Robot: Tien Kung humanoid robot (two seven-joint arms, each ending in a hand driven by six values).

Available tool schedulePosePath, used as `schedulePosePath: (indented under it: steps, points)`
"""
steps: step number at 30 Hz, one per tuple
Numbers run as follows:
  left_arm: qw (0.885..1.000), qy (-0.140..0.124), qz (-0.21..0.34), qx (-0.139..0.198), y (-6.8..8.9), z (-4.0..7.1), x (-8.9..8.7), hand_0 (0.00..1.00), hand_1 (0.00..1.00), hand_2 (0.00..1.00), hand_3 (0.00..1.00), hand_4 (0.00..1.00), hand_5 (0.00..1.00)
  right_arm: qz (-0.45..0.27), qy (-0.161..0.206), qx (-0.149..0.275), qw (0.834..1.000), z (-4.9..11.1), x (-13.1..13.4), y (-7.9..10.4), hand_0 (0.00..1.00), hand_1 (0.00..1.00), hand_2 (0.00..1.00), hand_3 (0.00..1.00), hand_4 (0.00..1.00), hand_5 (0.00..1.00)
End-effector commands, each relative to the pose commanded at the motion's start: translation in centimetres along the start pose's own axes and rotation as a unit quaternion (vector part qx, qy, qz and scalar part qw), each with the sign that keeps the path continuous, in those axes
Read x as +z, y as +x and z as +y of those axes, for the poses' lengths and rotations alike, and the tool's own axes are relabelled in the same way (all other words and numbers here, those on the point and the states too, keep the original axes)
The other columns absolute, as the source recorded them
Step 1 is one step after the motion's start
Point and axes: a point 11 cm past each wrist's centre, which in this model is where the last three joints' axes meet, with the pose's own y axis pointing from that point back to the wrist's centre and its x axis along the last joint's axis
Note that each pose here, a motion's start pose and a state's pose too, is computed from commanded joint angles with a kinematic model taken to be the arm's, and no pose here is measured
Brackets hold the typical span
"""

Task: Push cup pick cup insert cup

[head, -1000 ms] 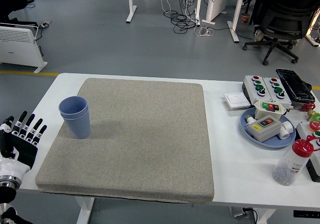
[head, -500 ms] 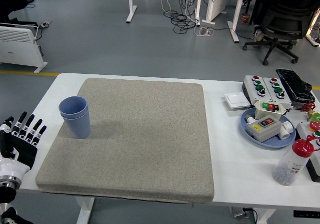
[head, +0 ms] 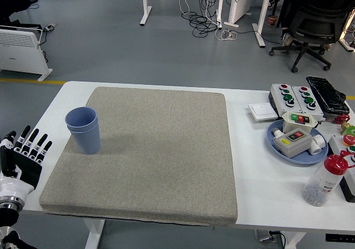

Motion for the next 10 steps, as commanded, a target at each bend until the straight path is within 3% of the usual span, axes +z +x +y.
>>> schedulePosePath:
  steps: [10]
  points:
    - [1.0,0.003,-0.001,0.004,0.31,0.19,-0.21,0.914,0.908,0.965,0.958,0.528,0.998,0.005,-0.005,0.001,1.0,-0.05,0.41,-0.01,0.689,0.614,0.636,0.571,0.092,0.483]
